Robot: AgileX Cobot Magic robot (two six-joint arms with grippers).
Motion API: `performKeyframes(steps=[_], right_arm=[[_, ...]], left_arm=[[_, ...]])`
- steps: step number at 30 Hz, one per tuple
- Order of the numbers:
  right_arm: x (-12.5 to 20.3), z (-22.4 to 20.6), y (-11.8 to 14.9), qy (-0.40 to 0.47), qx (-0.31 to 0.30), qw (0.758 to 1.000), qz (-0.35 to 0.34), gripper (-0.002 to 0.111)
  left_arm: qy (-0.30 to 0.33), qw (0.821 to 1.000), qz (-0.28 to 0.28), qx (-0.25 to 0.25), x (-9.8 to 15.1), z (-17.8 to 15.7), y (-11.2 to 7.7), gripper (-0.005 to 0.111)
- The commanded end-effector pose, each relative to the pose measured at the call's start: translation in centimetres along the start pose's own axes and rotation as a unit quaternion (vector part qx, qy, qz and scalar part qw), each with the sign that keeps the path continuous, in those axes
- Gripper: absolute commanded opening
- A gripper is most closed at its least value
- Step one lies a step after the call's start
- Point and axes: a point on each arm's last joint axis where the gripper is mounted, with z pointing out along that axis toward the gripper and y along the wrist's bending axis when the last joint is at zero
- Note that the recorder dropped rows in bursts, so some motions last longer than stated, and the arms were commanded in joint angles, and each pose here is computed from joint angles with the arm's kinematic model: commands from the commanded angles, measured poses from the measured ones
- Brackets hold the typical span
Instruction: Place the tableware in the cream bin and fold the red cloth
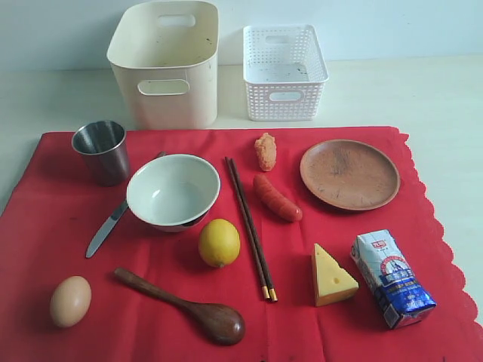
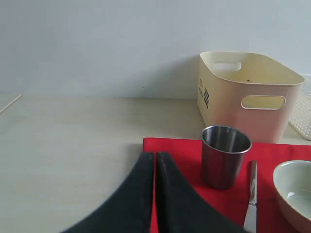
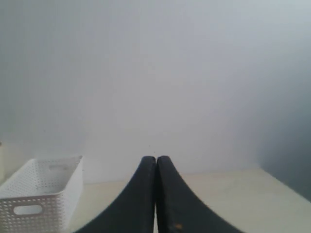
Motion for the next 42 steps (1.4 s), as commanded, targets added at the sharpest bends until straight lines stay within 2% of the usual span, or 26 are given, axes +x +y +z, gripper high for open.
performKeyframes(steps=[1, 4, 10, 25, 33, 42], right_arm=[[0.0, 0.0, 0.0, -0.009, 0.001, 0.991, 0.134, 0.0], [-0.2, -0.1, 0.0, -0.019, -0.003, 0.986, 0.166, 0.0], [-0.6, -0.1, 0.1, -0.042, -0.01, 0.985, 0.165, 0.0], [-0.1, -0.1, 0.0, -0.013, -0.003, 0.989, 0.146, 0.0], [-0.2, 0.0, -0.1, 0.033, 0.015, 0.991, 0.127, 0.0], [1.0, 2.6, -0.2, 0.146, 0.032, 0.982, 0.113, 0.0]], left_arm=[[-0.004, 1.0, -0.003, -0.001, 0.0, -0.1, 0.0, 0.004], [-0.004, 1.0, -0.003, -0.001, 0.0, -0.1, 0.0, 0.004], [-0.004, 1.0, -0.003, -0.001, 0.0, -0.1, 0.0, 0.004], [-0.004, 1.0, -0.003, -0.001, 0.0, -0.1, 0.0, 0.004], [-0.004, 1.0, -0.003, -0.001, 0.0, -0.1, 0.0, 0.004], [-0.004, 1.0, -0.003, -0.001, 0.0, -0.1, 0.0, 0.004]])
